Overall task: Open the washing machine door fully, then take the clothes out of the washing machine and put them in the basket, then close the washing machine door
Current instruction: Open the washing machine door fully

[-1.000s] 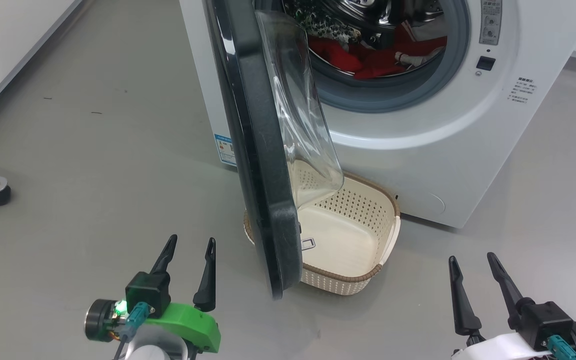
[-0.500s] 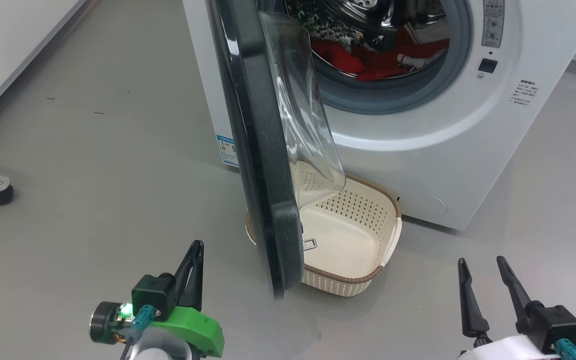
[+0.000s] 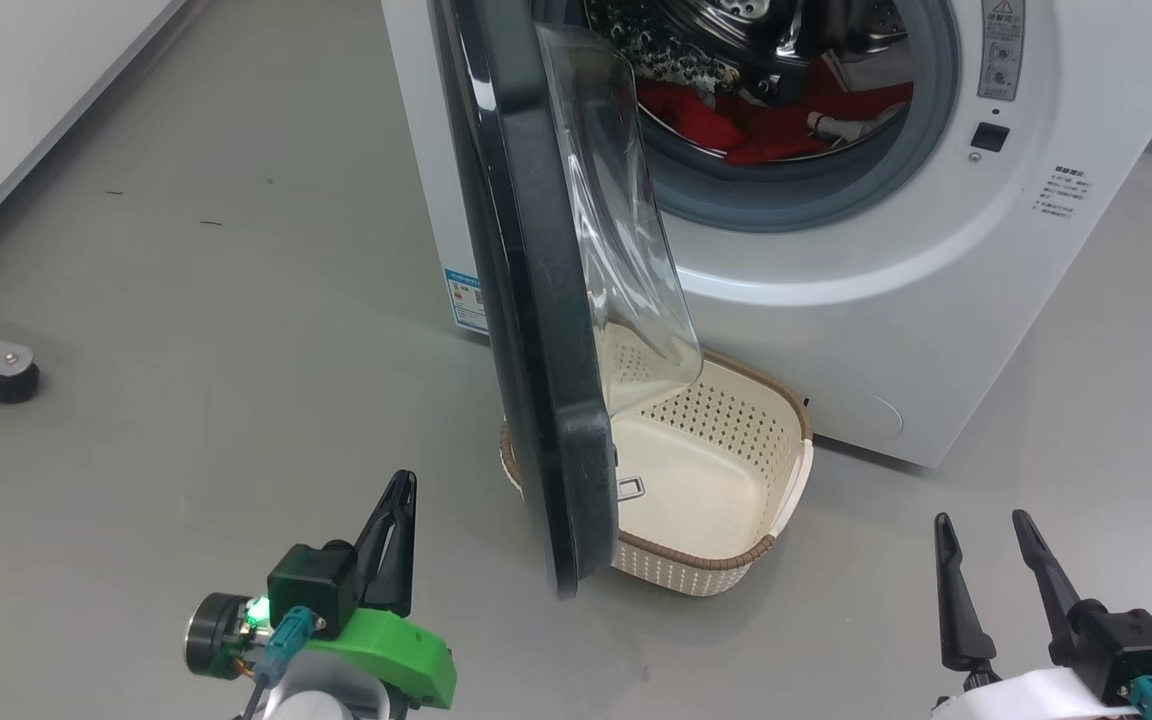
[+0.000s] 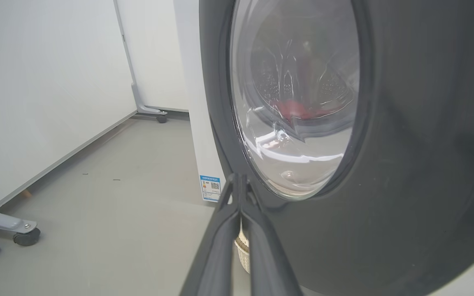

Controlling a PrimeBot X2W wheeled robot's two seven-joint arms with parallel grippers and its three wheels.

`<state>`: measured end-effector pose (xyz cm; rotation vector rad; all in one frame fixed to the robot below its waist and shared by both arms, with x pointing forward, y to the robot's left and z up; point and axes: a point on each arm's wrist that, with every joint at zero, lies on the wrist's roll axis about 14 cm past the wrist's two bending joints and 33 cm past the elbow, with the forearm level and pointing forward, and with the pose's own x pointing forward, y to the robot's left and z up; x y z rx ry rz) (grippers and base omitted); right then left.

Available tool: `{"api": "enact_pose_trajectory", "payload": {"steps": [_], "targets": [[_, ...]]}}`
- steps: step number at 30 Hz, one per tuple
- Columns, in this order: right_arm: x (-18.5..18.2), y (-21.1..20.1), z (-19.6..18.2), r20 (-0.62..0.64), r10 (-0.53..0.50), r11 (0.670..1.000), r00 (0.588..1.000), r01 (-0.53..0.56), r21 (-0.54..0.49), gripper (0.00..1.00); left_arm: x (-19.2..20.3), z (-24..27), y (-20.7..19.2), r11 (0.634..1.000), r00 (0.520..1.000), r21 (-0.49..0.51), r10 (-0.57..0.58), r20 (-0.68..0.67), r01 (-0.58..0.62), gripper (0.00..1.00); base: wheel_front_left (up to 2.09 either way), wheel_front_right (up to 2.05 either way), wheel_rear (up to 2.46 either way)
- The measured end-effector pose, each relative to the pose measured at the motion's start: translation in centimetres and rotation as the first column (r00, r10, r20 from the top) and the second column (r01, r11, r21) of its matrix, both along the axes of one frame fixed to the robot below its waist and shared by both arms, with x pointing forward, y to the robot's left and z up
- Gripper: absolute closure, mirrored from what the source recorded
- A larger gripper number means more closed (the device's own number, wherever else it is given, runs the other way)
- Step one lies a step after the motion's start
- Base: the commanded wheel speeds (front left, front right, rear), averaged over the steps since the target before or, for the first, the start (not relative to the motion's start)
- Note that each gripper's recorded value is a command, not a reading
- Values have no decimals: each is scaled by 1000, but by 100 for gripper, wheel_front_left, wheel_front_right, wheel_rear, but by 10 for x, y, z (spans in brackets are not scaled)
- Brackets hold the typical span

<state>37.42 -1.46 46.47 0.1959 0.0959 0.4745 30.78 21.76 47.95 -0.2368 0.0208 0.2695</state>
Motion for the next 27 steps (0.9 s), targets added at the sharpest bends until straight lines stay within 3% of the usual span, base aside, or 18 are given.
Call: {"api": "enact_pose_trajectory", "payload": {"steps": [7, 13, 22, 27], "targets": [[1, 4, 2, 9, 16, 1000, 1000, -16, -3, 0, 1, 28, 8, 1000, 996, 21, 21, 87, -23, 100, 0, 0, 0], [1, 6, 2, 10, 27, 1000, 1000, -27, -3, 0, 6, 85, 12, 996, 967, 79, 14, 253, -35, 100, 0, 0, 0], [4, 8, 3, 19, 35, 999, 999, -35, -6, 0, -1, 197, -5, 983, 830, 180, -75, 553, -31, 100, 0, 0, 0], [3, 9, 4, 22, 41, 999, 999, -41, -5, 0, -11, 231, -35, 975, 745, 216, -185, 640, 56, 100, 0, 0, 0]]}}
